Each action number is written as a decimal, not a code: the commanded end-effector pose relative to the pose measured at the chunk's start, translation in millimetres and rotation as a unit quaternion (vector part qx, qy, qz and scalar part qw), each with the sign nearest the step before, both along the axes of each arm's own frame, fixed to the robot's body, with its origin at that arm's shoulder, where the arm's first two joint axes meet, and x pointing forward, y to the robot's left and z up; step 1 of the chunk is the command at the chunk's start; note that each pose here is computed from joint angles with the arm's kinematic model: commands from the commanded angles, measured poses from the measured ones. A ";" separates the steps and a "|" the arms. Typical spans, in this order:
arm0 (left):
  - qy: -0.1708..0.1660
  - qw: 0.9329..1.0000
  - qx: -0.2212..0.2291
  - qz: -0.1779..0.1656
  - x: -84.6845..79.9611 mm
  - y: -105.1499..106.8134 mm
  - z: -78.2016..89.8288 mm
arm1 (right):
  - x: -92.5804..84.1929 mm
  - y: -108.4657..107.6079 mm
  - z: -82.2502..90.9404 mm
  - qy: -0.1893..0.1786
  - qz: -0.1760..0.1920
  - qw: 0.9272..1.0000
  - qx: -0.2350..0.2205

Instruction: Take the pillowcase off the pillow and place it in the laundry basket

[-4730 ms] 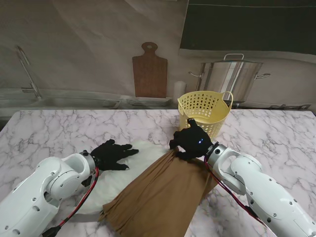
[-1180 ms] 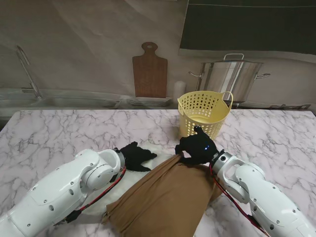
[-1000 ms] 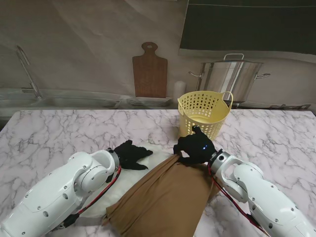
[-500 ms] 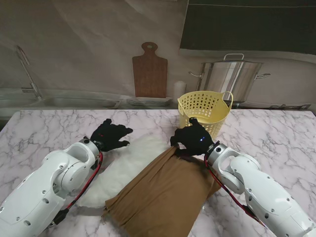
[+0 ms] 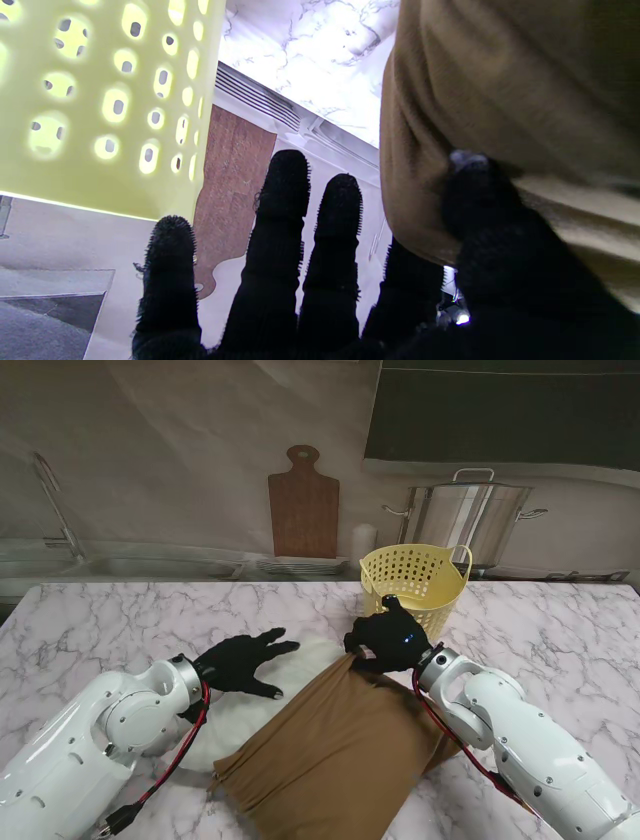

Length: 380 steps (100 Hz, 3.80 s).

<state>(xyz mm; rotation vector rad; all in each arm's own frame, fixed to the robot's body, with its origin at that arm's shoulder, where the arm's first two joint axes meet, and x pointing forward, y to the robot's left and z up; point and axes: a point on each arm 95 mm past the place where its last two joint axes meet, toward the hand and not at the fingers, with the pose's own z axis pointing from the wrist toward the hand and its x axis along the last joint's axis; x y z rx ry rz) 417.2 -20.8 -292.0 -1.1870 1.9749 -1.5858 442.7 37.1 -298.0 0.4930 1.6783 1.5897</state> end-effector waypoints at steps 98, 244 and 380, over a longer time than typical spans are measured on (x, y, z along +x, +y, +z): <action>0.151 0.963 0.215 -0.059 2.6 -13.8 -70.5 | -97.1 -70.7 -43.1 0.035 -0.051 0.995 -0.077; 0.135 0.973 0.180 -0.057 12.4 -35.9 -46.1 | -135.9 7.4 -27.8 0.193 0.014 0.981 0.015; 0.068 0.997 0.028 0.005 -26.5 17.5 -6.1 | -41.1 -7.0 -20.9 0.039 0.043 0.998 0.005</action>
